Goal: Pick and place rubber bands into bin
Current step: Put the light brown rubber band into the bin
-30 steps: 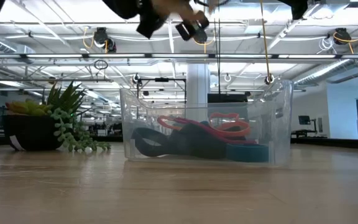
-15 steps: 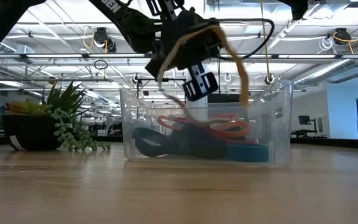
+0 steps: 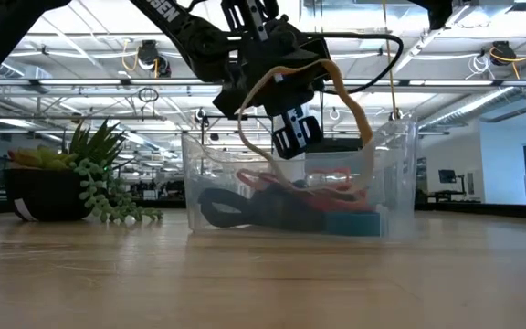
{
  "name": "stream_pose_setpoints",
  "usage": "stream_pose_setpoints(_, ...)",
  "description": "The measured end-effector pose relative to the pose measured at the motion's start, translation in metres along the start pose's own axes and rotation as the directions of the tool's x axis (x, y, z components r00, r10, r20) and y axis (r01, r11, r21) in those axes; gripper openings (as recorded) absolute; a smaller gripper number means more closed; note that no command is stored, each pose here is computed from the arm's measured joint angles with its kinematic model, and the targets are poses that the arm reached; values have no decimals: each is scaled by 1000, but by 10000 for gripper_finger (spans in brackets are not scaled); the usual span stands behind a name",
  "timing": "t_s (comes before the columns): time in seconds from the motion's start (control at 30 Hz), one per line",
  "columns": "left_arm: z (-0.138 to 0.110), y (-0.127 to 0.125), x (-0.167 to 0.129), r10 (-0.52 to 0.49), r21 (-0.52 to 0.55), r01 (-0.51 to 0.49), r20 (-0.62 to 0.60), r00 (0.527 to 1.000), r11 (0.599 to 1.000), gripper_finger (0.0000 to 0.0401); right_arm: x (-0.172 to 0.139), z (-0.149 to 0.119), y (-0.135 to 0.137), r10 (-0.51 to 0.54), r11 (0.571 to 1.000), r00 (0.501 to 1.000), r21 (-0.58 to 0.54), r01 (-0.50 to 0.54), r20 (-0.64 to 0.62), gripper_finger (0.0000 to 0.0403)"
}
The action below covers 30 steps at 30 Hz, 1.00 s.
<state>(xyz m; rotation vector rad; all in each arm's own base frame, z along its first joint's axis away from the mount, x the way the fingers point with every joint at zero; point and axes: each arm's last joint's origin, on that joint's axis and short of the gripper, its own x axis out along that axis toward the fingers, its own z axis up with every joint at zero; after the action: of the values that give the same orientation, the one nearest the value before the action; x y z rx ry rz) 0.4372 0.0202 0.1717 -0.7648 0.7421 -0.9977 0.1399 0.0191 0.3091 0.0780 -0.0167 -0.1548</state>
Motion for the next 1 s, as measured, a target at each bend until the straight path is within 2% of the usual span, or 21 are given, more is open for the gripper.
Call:
stream_pose_setpoints(0.13, 0, 0, 0, 7, 0, -7, 3, 1000, 1000, 33, 0, 0, 0, 0, 1000, 1000, 0, 0, 0, 141)
stream_pose_setpoints(0.37, 0, 0, 0, 8, -8, -8, 3, 1000, 1000, 6, 0, 0, 0, 0, 1000, 1000, 0, 0, -1, 141)
stream_pose_setpoints(0.57, 0, 0, 0, 6, -28, -6, 2, 1000, 1000, 27, 0, 0, 0, 0, 1000, 1000, 0, 0, -1, 141)
stream_pose_setpoints(1.0, 0, 1, -1, 23, -34, -23, 11, 1000, 999, 30, 0, 0, 0, 0, 1000, 1000, -2, 0, -4, 141)
